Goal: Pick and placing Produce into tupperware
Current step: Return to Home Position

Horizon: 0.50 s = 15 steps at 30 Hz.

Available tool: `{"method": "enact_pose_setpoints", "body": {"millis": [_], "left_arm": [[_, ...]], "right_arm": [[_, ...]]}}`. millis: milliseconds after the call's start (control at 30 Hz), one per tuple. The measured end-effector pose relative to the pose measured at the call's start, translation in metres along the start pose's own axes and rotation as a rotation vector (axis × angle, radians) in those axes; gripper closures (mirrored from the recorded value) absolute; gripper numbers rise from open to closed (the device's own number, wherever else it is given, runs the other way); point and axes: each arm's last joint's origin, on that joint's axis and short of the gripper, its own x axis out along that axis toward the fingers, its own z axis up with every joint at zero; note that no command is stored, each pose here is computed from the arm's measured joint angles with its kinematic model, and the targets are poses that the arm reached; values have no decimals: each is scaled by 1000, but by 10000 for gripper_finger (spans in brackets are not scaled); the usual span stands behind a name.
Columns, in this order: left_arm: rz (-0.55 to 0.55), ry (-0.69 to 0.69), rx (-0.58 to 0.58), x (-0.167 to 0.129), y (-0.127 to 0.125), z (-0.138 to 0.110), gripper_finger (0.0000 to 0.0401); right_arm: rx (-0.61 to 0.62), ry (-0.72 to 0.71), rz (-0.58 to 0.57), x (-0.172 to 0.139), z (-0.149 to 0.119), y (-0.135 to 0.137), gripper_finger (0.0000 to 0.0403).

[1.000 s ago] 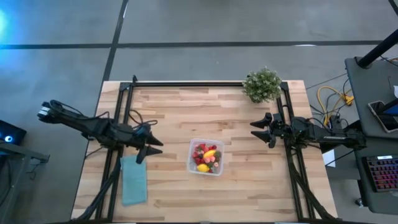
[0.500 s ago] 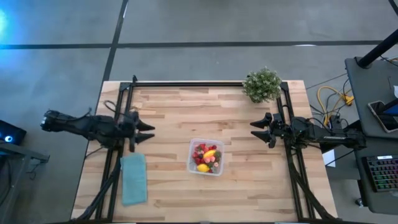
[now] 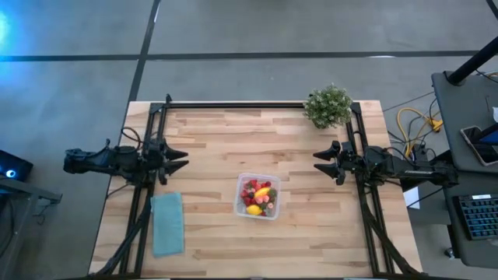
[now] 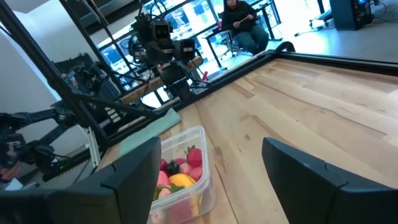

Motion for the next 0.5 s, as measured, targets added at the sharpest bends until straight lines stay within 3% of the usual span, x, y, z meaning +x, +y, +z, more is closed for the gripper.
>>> {"method": "enact_pose_setpoints", "body": {"millis": [167, 500], "left_arm": [[84, 10, 16, 7, 4, -10, 236], [130, 77, 49, 19, 14, -40, 236]], "right_arm": [[0, 0, 0, 0, 0, 0, 136], [0, 0, 0, 0, 0, 0, 131]]}}
